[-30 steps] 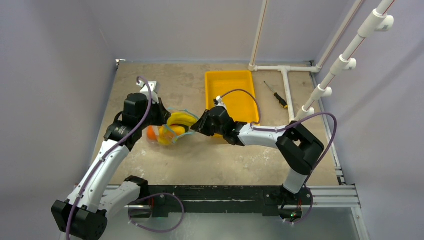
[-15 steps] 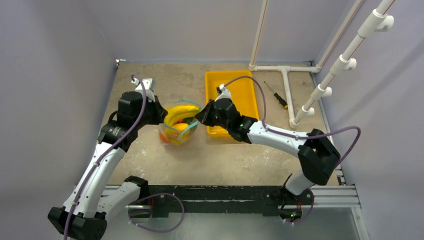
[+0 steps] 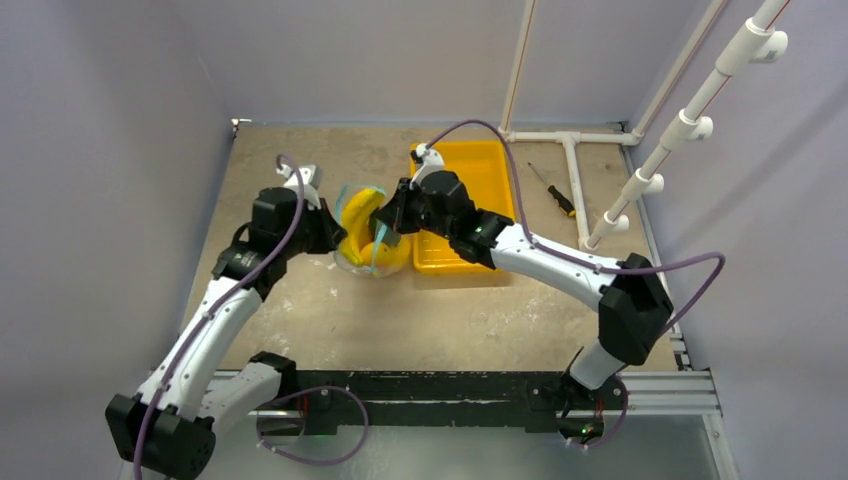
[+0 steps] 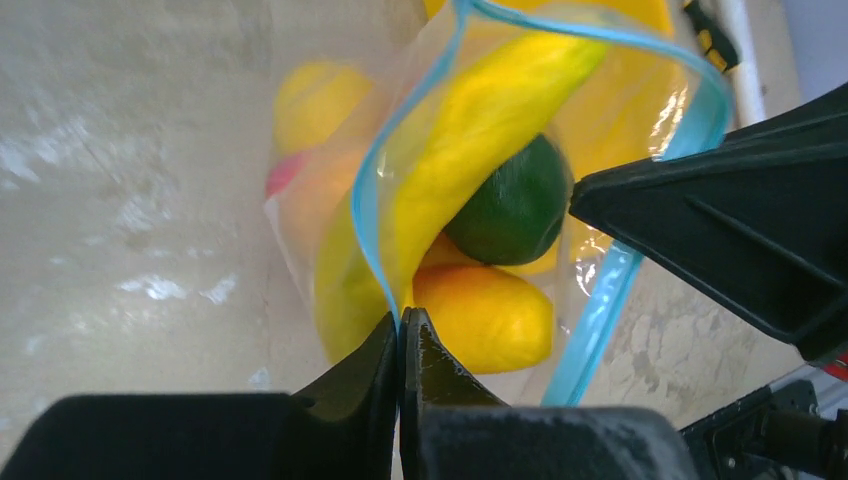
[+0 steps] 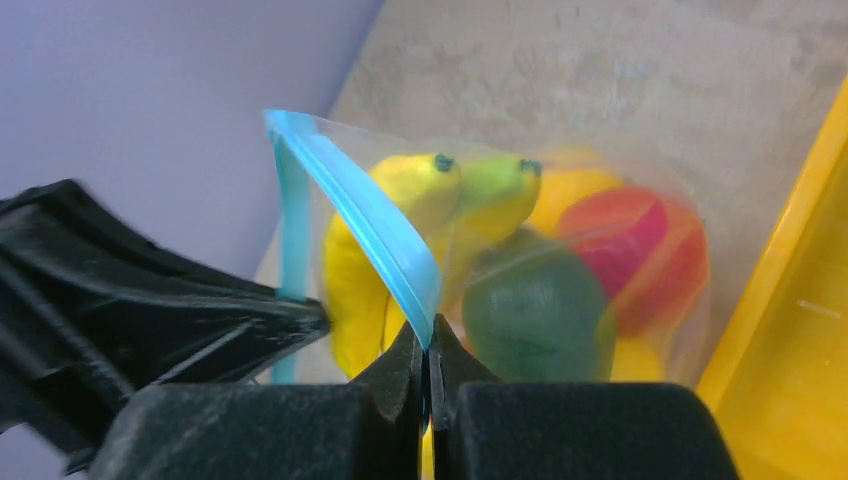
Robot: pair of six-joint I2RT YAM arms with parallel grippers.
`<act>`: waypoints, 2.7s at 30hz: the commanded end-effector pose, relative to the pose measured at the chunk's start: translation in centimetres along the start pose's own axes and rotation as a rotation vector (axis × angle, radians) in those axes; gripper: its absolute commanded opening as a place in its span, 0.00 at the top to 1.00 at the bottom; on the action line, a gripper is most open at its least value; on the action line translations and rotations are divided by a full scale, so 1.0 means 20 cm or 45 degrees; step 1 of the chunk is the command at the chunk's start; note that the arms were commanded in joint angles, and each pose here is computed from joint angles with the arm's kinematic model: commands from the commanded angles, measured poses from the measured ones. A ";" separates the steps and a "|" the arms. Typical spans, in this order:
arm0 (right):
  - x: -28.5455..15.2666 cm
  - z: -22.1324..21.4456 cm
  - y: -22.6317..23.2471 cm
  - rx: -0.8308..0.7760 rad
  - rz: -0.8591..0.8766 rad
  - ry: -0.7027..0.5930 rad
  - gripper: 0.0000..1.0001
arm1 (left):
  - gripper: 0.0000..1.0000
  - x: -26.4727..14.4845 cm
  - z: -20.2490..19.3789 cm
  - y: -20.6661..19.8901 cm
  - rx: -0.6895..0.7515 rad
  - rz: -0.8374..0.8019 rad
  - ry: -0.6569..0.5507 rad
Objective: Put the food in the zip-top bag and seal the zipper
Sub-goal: Adjust the zipper food storage bag at the center of the board.
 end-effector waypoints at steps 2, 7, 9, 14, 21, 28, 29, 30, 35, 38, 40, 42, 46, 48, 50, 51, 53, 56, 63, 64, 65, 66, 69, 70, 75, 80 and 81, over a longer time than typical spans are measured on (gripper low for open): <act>0.04 -0.11 -0.03 -0.054 0.076 0.105 1.00 | 1.00 0.26 -0.27 0.05 -0.145 -0.092 0.196; -0.05 0.10 0.11 -0.111 0.133 -0.019 1.00 | 1.00 0.13 0.00 -0.08 -0.060 -0.188 0.015; -0.08 0.17 0.16 -0.121 0.146 -0.064 1.00 | 1.00 0.03 0.14 -0.14 -0.021 -0.217 -0.064; -0.11 0.24 0.19 -0.124 0.154 -0.132 1.00 | 1.00 -0.09 0.27 -0.20 0.005 -0.254 -0.162; 0.07 -0.09 0.01 -0.080 0.133 0.100 1.00 | 1.00 0.25 -0.13 -0.06 -0.176 -0.275 0.120; 0.05 -0.06 0.02 -0.091 0.131 0.083 1.00 | 1.00 0.16 -0.01 -0.13 -0.113 -0.341 0.053; 0.05 -0.04 0.03 -0.093 0.128 0.073 1.00 | 1.00 0.12 0.05 -0.16 -0.091 -0.362 0.017; 0.04 -0.02 0.05 -0.095 0.130 0.059 1.00 | 1.00 0.07 0.11 -0.19 -0.075 -0.379 -0.016; -0.04 0.12 0.15 -0.108 0.182 -0.036 1.00 | 1.00 -0.09 0.28 -0.27 -0.036 -0.423 -0.132; -0.05 0.14 0.15 -0.107 0.194 -0.063 1.00 | 1.00 -0.08 0.25 -0.26 -0.046 -0.408 -0.130; -0.03 0.08 0.12 -0.091 0.191 -0.014 1.00 | 1.00 -0.02 0.19 -0.24 -0.084 -0.408 -0.082; 0.00 0.00 0.11 -0.067 0.221 0.062 1.00 | 1.00 0.05 0.11 -0.21 -0.123 -0.428 -0.023; 0.00 -0.07 0.11 -0.035 0.291 0.115 1.00 | 1.00 0.13 -0.01 -0.16 -0.167 -0.403 0.049; 0.00 -0.08 0.12 -0.051 0.311 0.123 1.00 | 1.00 0.13 -0.02 -0.16 -0.167 -0.398 0.056; 0.01 -0.09 0.12 -0.077 0.316 0.142 1.00 | 1.00 0.12 -0.02 -0.16 -0.161 -0.400 0.053; 0.02 -0.09 0.11 -0.089 0.307 0.145 1.00 | 1.00 0.12 -0.02 -0.16 -0.159 -0.396 0.050; 0.04 -0.09 0.11 -0.113 0.292 0.150 1.00 | 1.00 0.11 -0.01 -0.15 -0.157 -0.382 0.050; 0.04 -0.06 0.12 -0.146 0.280 0.135 1.00 | 1.00 0.10 0.00 -0.16 -0.162 -0.384 0.038; 0.02 0.01 0.15 -0.197 0.276 0.091 1.00 | 1.00 0.02 0.04 -0.19 -0.178 -0.413 -0.009; 0.02 0.01 0.15 -0.192 0.267 0.092 1.00 | 1.00 0.01 0.04 -0.20 -0.184 -0.417 -0.013; 0.03 0.00 0.14 -0.188 0.264 0.097 1.00 | 1.00 0.01 0.04 -0.20 -0.190 -0.420 -0.017; 0.04 -0.01 0.14 -0.187 0.263 0.106 1.00 | 1.00 0.00 0.04 -0.20 -0.193 -0.418 -0.024; 0.07 -0.04 0.12 -0.181 0.251 0.129 1.00 | 1.00 0.02 0.01 -0.16 -0.203 -0.363 -0.021; 0.07 -0.04 0.12 -0.183 0.251 0.131 1.00 | 1.00 0.03 -0.01 -0.15 -0.211 -0.353 -0.008; 0.07 -0.02 0.11 -0.197 0.213 0.109 0.81 | 1.00 0.05 -0.09 -0.13 -0.251 -0.339 0.026; 0.04 0.01 0.12 -0.211 0.207 0.085 0.69 | 1.00 0.04 -0.09 -0.12 -0.269 -0.318 0.004; 0.03 0.02 0.12 -0.211 0.197 0.081 0.66 | 1.00 0.04 -0.09 -0.11 -0.267 -0.312 -0.002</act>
Point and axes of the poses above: each gripper's point midway between its finger pads, its own x axis out along the fingers, its own y axis along the line the jaws close on, z = x × y, the point moved 7 cm from there along -x, back along the fingers
